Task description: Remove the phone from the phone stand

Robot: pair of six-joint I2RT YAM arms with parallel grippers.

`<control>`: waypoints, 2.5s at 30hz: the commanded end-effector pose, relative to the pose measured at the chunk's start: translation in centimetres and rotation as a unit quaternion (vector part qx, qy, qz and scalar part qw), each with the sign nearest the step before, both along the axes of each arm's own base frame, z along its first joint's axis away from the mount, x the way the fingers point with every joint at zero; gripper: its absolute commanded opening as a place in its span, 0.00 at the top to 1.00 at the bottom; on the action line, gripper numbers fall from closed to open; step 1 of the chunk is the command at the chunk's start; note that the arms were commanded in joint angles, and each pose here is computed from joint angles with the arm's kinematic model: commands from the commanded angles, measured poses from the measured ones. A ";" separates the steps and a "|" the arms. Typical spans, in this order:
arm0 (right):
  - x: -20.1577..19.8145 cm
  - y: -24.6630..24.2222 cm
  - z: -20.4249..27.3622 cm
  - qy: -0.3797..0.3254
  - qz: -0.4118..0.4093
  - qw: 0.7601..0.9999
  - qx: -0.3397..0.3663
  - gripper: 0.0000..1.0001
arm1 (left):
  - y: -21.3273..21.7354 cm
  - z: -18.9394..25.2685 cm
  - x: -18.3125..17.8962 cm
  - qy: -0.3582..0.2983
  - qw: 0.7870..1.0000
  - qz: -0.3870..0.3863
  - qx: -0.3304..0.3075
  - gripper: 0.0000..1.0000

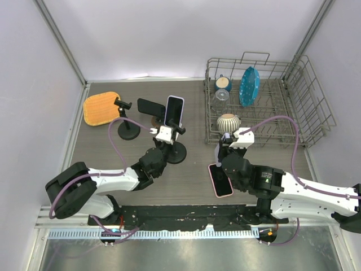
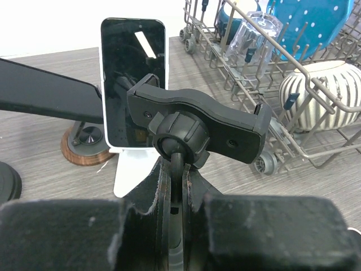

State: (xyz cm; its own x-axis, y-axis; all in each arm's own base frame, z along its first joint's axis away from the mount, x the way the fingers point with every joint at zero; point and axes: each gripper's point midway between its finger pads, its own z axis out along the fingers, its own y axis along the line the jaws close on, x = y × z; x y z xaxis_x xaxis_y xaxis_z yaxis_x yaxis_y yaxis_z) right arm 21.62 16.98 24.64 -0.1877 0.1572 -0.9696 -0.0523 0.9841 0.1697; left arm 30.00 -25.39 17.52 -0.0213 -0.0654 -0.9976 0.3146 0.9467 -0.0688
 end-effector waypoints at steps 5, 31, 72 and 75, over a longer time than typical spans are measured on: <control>0.2 0.5 2.1 -0.021 -0.003 0.999 0.049 0.99 | 4.6 -2.3 1.4 0.031 0.995 0.082 0.053 1.00; 0.0 0.1 2.0 -0.028 0.003 0.998 0.058 0.99 | 20.8 -1.2 6.0 0.047 0.950 0.305 0.045 1.00; -0.2 -0.2 1.9 -0.026 0.011 0.998 0.050 0.99 | 23.6 1.5 2.5 0.051 0.936 0.347 0.025 0.38; -0.2 0.0 2.0 -0.025 0.014 0.998 0.050 0.99 | 23.5 2.3 1.9 0.050 0.938 0.343 0.006 0.31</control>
State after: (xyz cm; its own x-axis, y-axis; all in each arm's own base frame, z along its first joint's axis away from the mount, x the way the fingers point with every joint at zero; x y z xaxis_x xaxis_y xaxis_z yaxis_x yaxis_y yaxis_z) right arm 21.27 16.65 24.39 -0.1781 0.1643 -0.9702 -0.0928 0.9788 0.1828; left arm 32.81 -2.08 18.46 -0.1087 -0.0322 -0.9936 -0.3589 0.9333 0.0090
